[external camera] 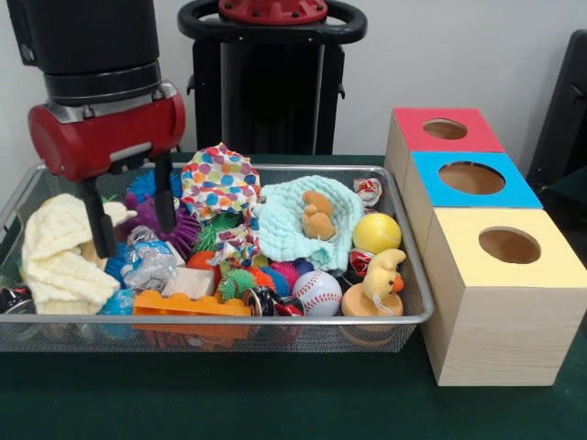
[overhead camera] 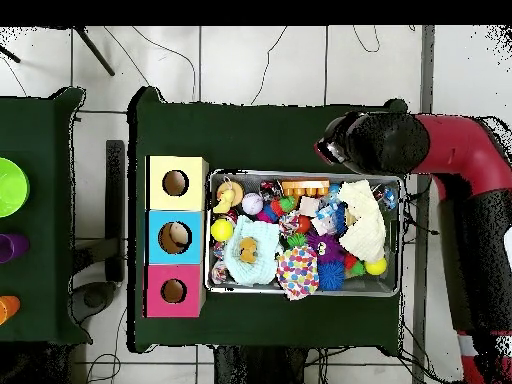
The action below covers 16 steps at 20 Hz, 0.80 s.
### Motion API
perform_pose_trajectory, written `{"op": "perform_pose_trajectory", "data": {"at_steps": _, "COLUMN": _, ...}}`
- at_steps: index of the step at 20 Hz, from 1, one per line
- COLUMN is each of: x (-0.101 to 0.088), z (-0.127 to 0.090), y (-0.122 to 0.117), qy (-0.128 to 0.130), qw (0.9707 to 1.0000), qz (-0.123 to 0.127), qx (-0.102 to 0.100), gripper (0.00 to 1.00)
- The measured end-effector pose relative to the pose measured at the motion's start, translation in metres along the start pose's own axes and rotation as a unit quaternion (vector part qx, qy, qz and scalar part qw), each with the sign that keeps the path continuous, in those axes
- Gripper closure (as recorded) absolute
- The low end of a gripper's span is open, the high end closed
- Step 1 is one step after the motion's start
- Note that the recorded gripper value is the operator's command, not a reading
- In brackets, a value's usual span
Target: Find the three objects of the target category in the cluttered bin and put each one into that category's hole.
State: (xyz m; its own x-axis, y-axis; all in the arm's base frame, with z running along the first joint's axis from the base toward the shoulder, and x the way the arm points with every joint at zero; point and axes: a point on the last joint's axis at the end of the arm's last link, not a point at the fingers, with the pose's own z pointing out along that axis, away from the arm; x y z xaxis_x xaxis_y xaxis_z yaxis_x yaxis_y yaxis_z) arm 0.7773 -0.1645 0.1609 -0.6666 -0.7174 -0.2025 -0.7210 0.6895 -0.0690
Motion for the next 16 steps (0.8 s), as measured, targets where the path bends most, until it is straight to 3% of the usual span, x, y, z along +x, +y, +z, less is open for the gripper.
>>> {"op": "perform_pose_trajectory", "data": {"at_steps": 6, "x": 0.021, "z": -0.002, "y": -0.011, "qy": 0.009, "qw": 0.9999, "qz": 0.012, "qx": 0.006, "gripper": 0.00}}
{"op": "perform_pose_trajectory", "data": {"at_steps": 16, "x": 0.035, "z": 0.002, "y": -0.014, "qy": 0.023, "qw": 0.9996, "qz": 0.013, "qx": 0.012, "gripper": 0.00}}
